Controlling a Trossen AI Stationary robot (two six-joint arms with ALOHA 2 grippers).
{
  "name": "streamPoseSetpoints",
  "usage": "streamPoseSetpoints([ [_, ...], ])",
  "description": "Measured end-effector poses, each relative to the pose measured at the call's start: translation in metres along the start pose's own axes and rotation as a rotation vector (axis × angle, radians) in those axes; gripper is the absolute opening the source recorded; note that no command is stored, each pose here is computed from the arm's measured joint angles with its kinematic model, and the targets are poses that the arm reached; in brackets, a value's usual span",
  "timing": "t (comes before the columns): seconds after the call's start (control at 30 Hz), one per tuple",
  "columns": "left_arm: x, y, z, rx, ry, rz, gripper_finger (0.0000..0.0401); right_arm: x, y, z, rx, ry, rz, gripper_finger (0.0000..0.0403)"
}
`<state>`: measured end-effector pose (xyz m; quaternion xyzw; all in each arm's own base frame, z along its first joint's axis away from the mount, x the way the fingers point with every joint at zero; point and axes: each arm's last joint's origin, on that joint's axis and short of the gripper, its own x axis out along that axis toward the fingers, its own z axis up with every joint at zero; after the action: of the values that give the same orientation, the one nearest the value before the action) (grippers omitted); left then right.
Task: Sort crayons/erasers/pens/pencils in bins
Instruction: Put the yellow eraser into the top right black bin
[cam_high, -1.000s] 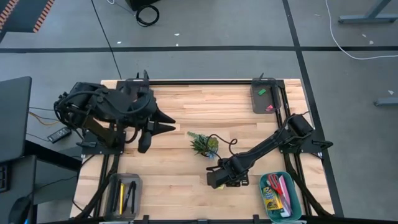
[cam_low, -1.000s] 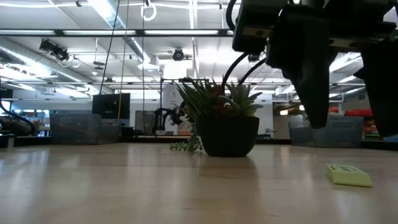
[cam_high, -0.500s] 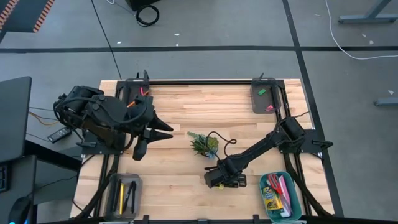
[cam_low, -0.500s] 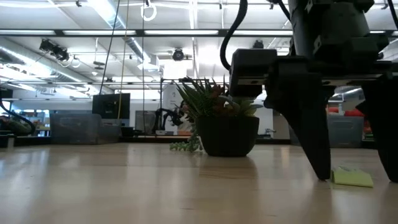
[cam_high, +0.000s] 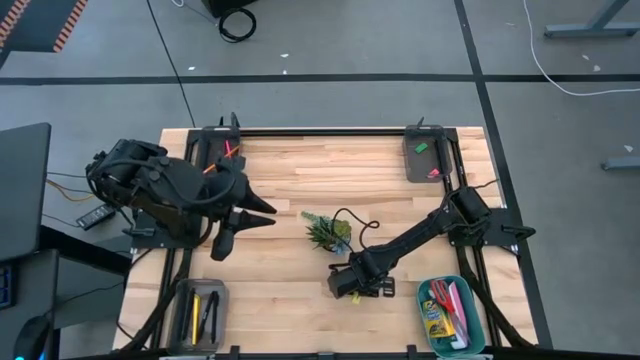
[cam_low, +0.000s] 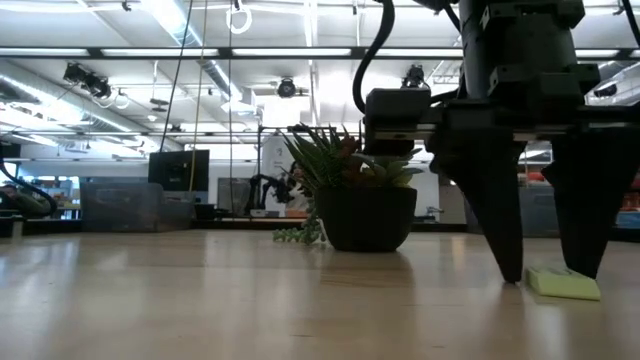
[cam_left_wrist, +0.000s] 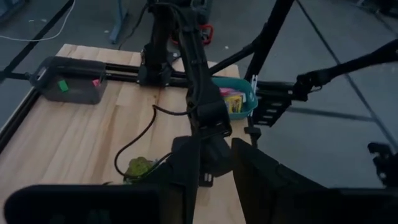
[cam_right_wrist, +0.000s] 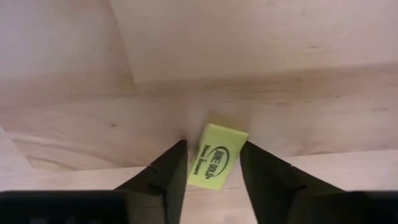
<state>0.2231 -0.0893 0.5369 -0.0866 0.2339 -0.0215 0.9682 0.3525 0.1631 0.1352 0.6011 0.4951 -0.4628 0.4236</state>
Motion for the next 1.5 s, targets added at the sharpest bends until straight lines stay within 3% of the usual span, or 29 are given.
streamPoseSetpoints([
  [0.4,0.000,0.002,-0.005,0.038,0.052,0.018,0.0097,-0.002,-0.001,0.001,-0.063,-0.007,-0.013,0.0059],
  [0.83,0.000,0.002,-0.005,0.042,0.056,0.020,0.0087,-0.013,-0.011,-0.012,-0.107,-0.036,0.013,0.0051],
  [1.2,0.000,0.002,-0.005,0.049,0.055,0.019,0.0084,-0.075,-0.025,-0.013,-0.121,-0.058,0.134,0.0053],
  [1.5,0.000,0.002,-0.005,0.049,0.054,0.019,0.0089,-0.147,-0.065,0.027,-0.094,-0.276,0.044,0.0054],
])
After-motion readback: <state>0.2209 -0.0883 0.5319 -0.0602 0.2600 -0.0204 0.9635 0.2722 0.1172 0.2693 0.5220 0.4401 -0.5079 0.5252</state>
